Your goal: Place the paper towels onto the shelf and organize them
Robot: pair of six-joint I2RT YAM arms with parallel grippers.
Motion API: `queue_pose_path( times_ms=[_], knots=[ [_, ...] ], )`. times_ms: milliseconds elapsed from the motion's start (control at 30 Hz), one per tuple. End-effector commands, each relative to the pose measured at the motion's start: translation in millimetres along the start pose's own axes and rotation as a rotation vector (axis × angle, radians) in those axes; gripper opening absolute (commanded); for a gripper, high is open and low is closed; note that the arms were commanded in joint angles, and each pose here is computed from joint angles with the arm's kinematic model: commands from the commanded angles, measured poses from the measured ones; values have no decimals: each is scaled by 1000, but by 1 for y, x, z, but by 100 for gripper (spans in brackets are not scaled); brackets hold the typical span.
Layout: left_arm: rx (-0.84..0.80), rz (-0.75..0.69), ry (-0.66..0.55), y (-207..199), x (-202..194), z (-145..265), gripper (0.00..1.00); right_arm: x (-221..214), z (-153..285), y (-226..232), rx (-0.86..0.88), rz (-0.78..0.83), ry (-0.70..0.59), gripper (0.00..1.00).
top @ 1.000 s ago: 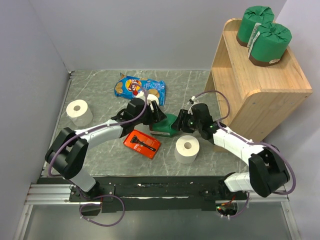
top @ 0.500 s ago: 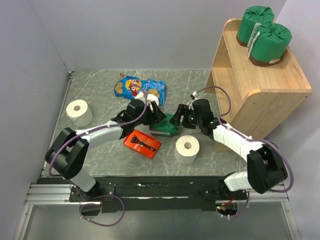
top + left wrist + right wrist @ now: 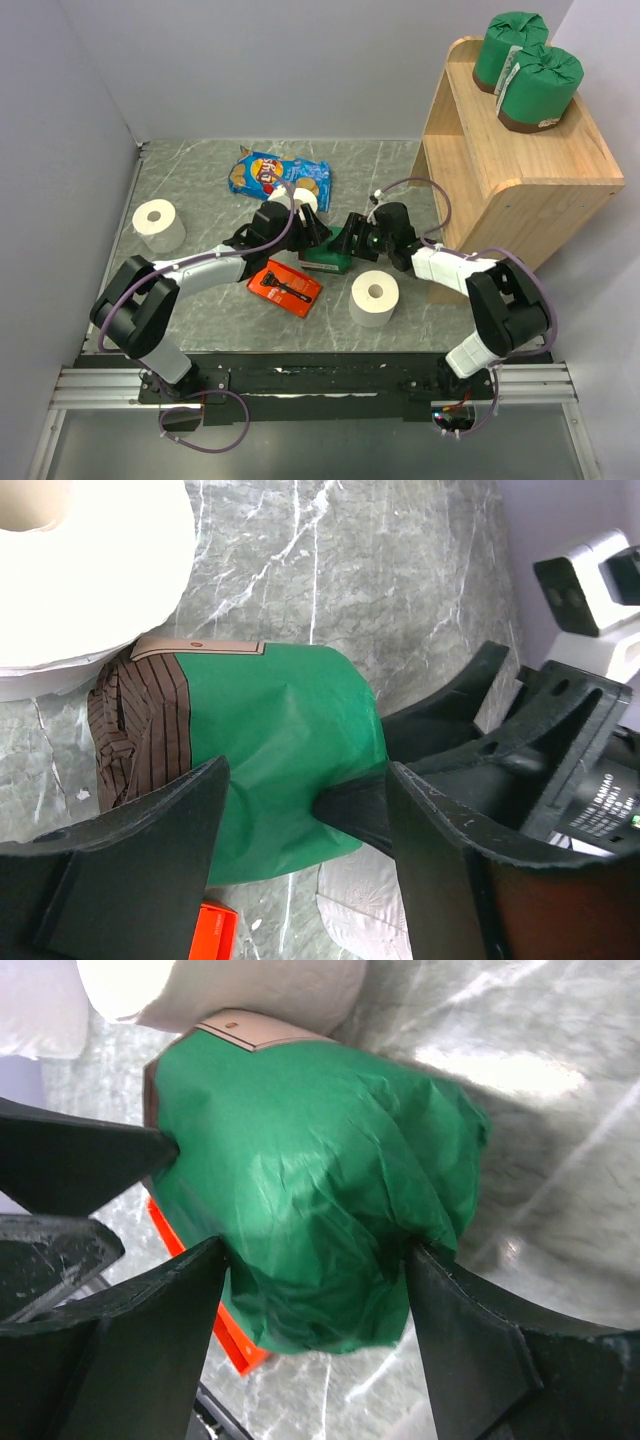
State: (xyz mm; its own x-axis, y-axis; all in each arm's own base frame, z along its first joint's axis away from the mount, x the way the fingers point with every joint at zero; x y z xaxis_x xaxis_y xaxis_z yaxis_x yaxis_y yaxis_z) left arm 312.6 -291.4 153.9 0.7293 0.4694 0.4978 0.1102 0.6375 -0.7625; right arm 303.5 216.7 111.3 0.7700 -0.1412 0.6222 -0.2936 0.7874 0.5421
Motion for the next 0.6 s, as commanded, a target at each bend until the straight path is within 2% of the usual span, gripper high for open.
queue_pose_path(
  times_ms=[0, 467, 567],
  knots=[
    [81, 15, 52, 22, -21, 2, 70, 4, -9, 3, 66, -16, -51, 76],
    [95, 25, 53, 29, -26, 3, 70, -12, -14, -3, 184, -47, -75, 64],
    [99, 25, 54, 29, -26, 3, 70, -12, -14, -2, 215, -40, -83, 54]
  ],
)
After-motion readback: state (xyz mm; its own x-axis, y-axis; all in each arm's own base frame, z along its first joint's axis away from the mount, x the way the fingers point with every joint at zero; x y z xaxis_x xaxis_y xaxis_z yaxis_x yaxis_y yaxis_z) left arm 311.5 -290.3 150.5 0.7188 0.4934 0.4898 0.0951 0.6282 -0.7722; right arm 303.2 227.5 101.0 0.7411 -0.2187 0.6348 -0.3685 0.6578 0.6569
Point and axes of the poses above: each gripper's point midway between its finger pads, its own z axis back along the fingers, its own y axis along the line the jaws close on, x = y × z, the point moved 4 cm from there along z, back along the fingers, and after that the axes turned 10 degrees about z, right-handed, at the moved point
